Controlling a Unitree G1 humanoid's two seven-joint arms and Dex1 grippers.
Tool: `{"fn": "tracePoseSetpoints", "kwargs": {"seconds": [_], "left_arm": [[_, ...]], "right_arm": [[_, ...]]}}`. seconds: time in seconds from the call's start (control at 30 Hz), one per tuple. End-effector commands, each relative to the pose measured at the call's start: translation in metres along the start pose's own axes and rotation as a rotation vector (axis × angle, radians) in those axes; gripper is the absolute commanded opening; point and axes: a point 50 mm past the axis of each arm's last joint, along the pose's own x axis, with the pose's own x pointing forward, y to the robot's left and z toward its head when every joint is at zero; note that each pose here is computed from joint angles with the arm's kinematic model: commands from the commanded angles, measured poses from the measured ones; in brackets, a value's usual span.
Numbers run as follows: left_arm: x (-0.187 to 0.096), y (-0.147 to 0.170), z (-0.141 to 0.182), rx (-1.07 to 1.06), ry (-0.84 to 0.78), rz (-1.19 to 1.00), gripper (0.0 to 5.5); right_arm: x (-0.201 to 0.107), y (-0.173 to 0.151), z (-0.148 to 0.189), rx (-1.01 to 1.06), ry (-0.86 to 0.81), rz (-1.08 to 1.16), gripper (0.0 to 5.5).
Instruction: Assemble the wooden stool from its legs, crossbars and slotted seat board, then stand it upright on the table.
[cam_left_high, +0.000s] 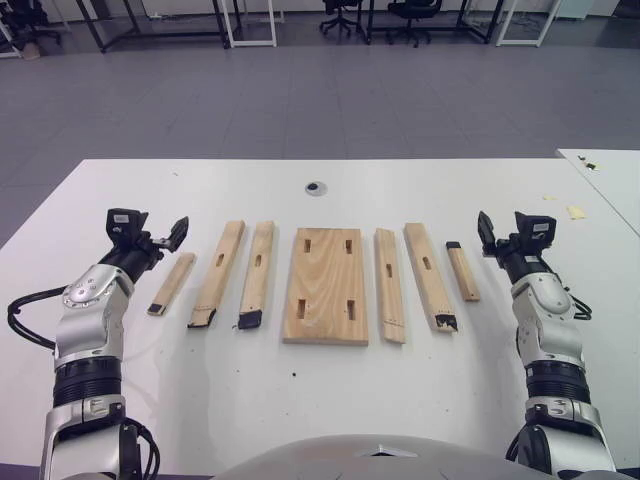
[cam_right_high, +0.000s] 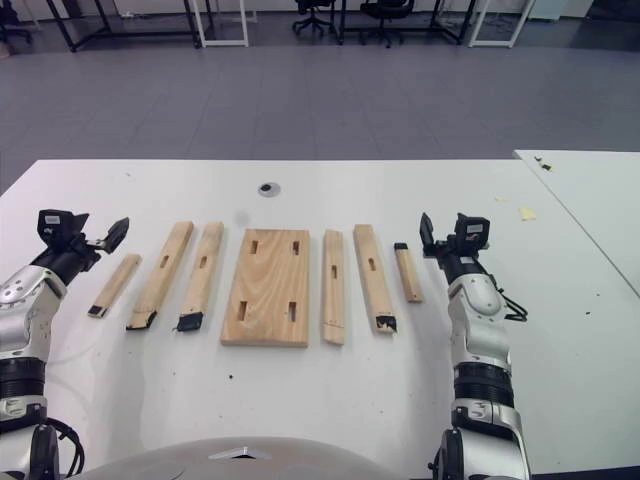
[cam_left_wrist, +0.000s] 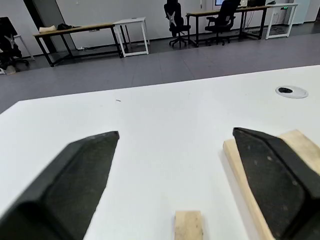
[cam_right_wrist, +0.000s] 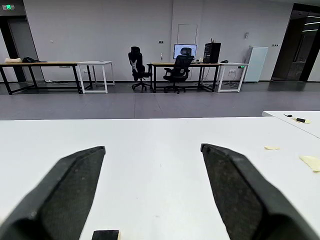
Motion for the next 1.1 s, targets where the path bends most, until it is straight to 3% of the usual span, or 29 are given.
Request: {"fn": "tracePoseSetpoints", "kwargs": {"seconds": [0.03, 0.2, 0.6, 0.67, 0.73, 0.8, 0.83, 0.87, 0.93, 1.0, 1.1], "left_arm": [[-0.018, 0.013, -0.037, -0.018, 0.226, -0.018, 4.21], [-0.038, 0.018, -0.065, -0.005, 0.395, -0.046, 3.55], [-0.058, 0.011, -0.073, -0.046, 0.497, -0.133, 1.33], [-0.062, 0.012, -0.080, -0.037, 0.527, -0.108, 1.30], [-0.053, 0.012, -0.070, -0.023, 0.444, -0.095, 1.30], [-0.030, 0.003, -0.032, -0.075, 0.201, -0.131, 1.30], [-0.013, -0.010, 0.003, -0.113, 0.011, -0.189, 1.30], [0.002, -0.029, 0.037, -0.158, -0.159, -0.266, 1.30], [0.022, -0.090, 0.085, -0.097, -0.347, -0.507, 1.30], [0.032, -0.135, 0.104, 0.003, -0.416, -0.671, 1.30], [0.040, -0.173, 0.128, 0.070, -0.511, -0.784, 1.30]], "right_arm": [[0.005, 0.003, 0.002, -0.004, -0.007, 0.005, 3.58], [0.004, 0.004, -0.002, -0.011, 0.012, 0.007, 3.58], [-0.004, 0.011, -0.011, -0.025, 0.047, 0.011, 3.58], [-0.003, 0.013, -0.010, -0.036, 0.050, 0.021, 3.58], [0.000, 0.013, -0.004, -0.033, 0.039, 0.030, 3.58], [0.007, 0.019, 0.006, 0.014, 0.022, 0.071, 3.58], [0.015, 0.031, 0.021, 0.082, -0.003, 0.134, 3.58], [0.023, 0.047, 0.040, 0.172, -0.038, 0.212, 3.58], [0.033, 0.090, 0.086, 0.463, -0.115, 0.410, 3.58], [0.035, 0.122, 0.119, 0.684, -0.142, 0.555, 3.58], [0.027, 0.159, 0.165, 0.920, -0.173, 0.749, 3.58]]}}
